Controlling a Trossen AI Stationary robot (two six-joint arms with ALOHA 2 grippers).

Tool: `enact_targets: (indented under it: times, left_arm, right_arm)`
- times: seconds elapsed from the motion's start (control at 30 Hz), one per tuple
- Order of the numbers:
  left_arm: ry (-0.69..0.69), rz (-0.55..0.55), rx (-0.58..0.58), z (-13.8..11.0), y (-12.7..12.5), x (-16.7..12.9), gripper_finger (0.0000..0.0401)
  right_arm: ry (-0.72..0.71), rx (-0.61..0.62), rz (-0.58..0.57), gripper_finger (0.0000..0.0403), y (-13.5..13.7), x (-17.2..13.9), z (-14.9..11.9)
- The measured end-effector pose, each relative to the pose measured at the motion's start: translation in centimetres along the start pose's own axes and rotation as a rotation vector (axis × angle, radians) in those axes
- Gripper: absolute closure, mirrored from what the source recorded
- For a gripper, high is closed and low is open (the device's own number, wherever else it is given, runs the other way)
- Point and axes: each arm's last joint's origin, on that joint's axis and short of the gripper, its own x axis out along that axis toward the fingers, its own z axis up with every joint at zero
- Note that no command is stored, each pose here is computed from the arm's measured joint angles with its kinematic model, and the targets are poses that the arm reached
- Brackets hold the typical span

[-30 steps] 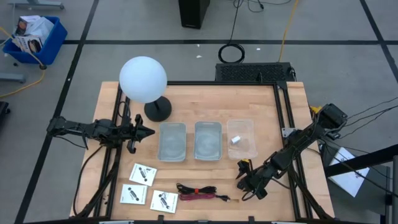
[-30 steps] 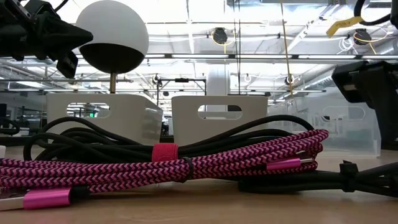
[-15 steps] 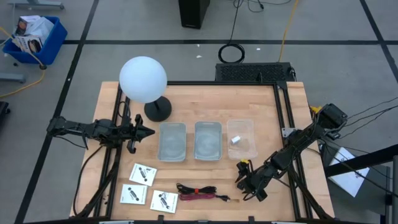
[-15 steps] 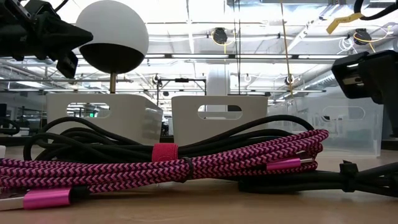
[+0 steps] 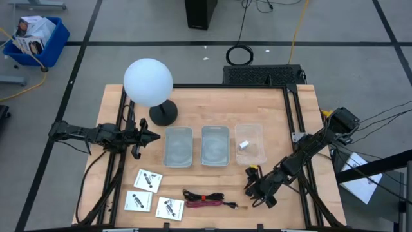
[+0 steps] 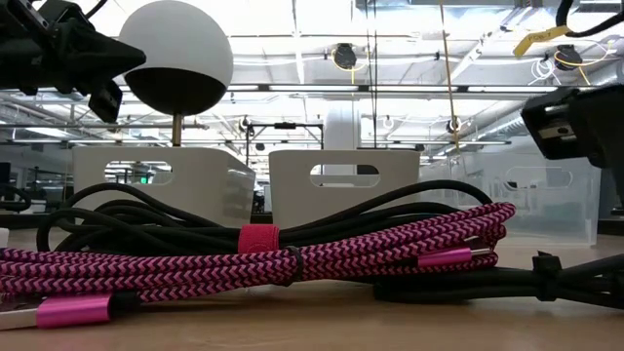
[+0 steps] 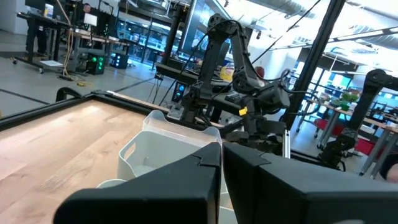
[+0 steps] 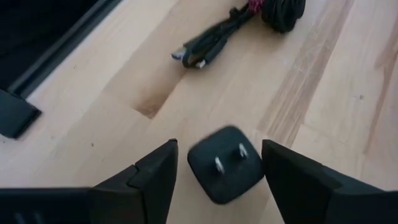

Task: Pick and place items into bin
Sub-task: Put the black charger adapter into the transparent bin

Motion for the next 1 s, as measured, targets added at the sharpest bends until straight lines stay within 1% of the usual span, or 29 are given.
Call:
enact_targets:
  times: [0.13, 0.2, 0.33, 0.63, 0.8, 0.93, 1.0]
  left_arm:
    - [0.0, 0.0, 0.0, 0.0, 0.0, 0.0, 0.038]
    - [0.0, 0.0, 0.0, 0.0, 0.0, 0.0, 0.038]
    - [0.0, 0.0, 0.0, 0.0, 0.0, 0.0, 0.038]
    - [0.0, 0.0, 0.0, 0.0, 0.0, 0.0, 0.038]
    - [0.0, 0.0, 0.002, 0.0, 0.0, 0.0, 0.038]
    - [0.0, 0.0, 0.003, 0.0, 0.0, 0.0, 0.038]
    - [0.0, 0.0, 0.004, 0.0, 0.0, 0.0, 0.038]
  right_arm:
    - [0.017, 0.036, -0.003, 0.0182, -0.1, 0.1, -0.9]
    - [-0.001, 0.051, -0.001, 0.0182, -0.2, 0.2, -1.2]
    - [-0.073, 0.059, 0.011, 0.0184, -0.1, 0.2, -1.1]
    - [-0.081, 0.06, 0.014, 0.019, -0.1, 0.2, -1.1]
    - [-0.08, 0.06, 0.018, 0.0205, -0.1, 0.2, -1.1]
    - [-0.075, 0.058, 0.061, 0.0227, 0.0, 0.2, -1.1]
    - [-0.077, 0.058, 0.063, 0.0236, 0.0, 0.2, -1.0]
